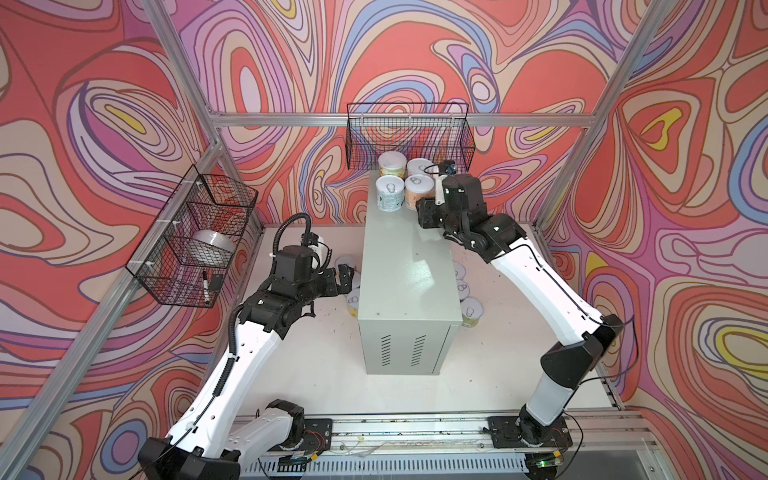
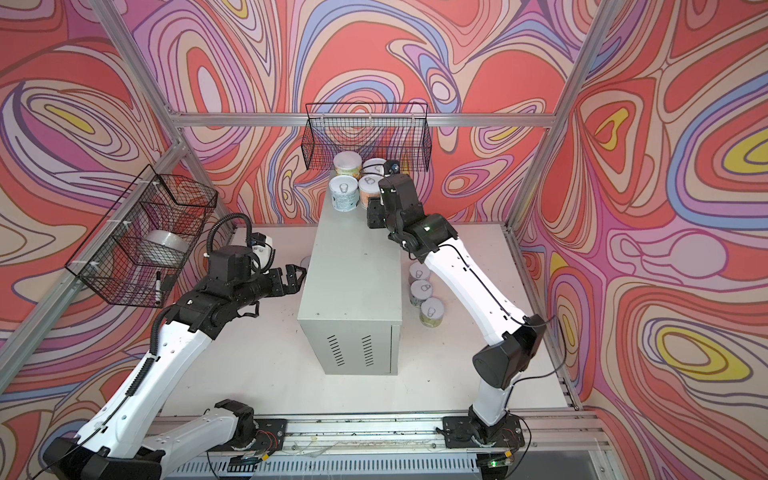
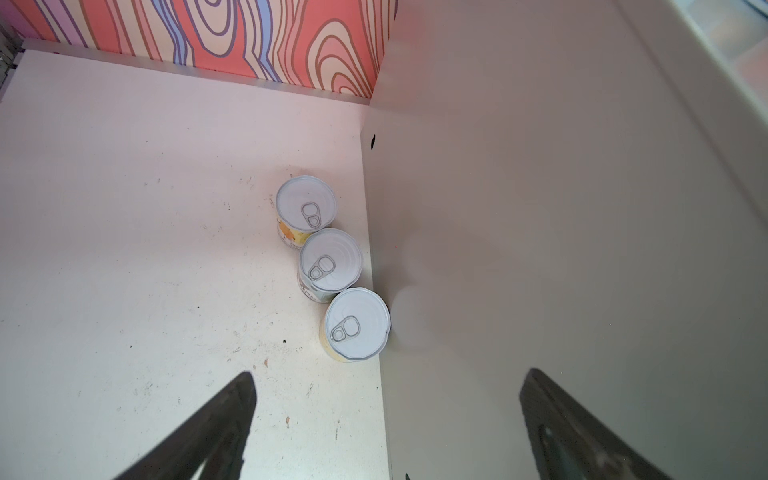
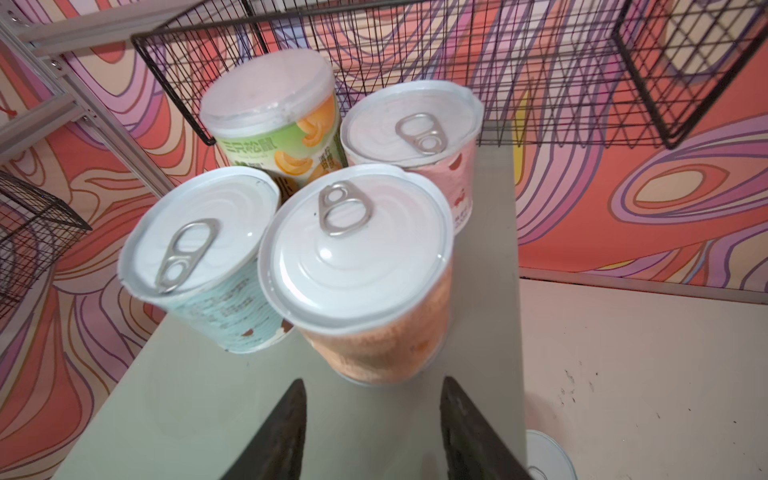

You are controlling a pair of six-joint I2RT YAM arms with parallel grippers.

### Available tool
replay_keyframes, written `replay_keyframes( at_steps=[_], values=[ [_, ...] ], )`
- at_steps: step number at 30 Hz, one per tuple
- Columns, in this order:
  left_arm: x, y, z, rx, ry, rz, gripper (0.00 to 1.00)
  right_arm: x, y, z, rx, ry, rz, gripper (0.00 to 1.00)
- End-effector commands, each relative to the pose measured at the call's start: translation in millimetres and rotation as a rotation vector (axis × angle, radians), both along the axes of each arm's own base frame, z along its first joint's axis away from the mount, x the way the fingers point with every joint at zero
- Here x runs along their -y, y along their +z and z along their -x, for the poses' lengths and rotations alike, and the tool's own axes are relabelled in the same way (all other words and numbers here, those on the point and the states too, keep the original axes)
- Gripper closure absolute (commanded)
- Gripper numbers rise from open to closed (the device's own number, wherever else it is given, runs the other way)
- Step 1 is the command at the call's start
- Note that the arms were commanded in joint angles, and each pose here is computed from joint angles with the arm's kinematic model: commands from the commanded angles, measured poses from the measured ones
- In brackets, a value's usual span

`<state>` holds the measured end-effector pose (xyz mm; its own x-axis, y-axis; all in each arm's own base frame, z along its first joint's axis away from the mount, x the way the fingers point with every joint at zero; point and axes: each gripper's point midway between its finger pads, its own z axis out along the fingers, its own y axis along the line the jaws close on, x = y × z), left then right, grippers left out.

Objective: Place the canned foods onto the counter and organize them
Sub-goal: 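Withdraw the right gripper down beside the box toward the small cans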

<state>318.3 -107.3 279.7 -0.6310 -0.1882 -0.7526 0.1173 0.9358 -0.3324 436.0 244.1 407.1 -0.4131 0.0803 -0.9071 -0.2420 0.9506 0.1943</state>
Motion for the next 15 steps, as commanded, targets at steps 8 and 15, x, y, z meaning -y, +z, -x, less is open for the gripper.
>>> replay_keyframes(
  at_steps=[8, 15],
  values=[
    [-19.2, -10.9, 15.5, -0.003, 0.093, 0.007, 0.00, 83.4, -1.7, 82.8, -0.036, -0.099, 0.020, 0.36],
    [-25.8, -34.8, 32.9, -0.051, 0.132, 0.032, 0.00, 138.4, -63.7, 111.1, -0.170, -0.203, -0.075, 0.31]
  ],
)
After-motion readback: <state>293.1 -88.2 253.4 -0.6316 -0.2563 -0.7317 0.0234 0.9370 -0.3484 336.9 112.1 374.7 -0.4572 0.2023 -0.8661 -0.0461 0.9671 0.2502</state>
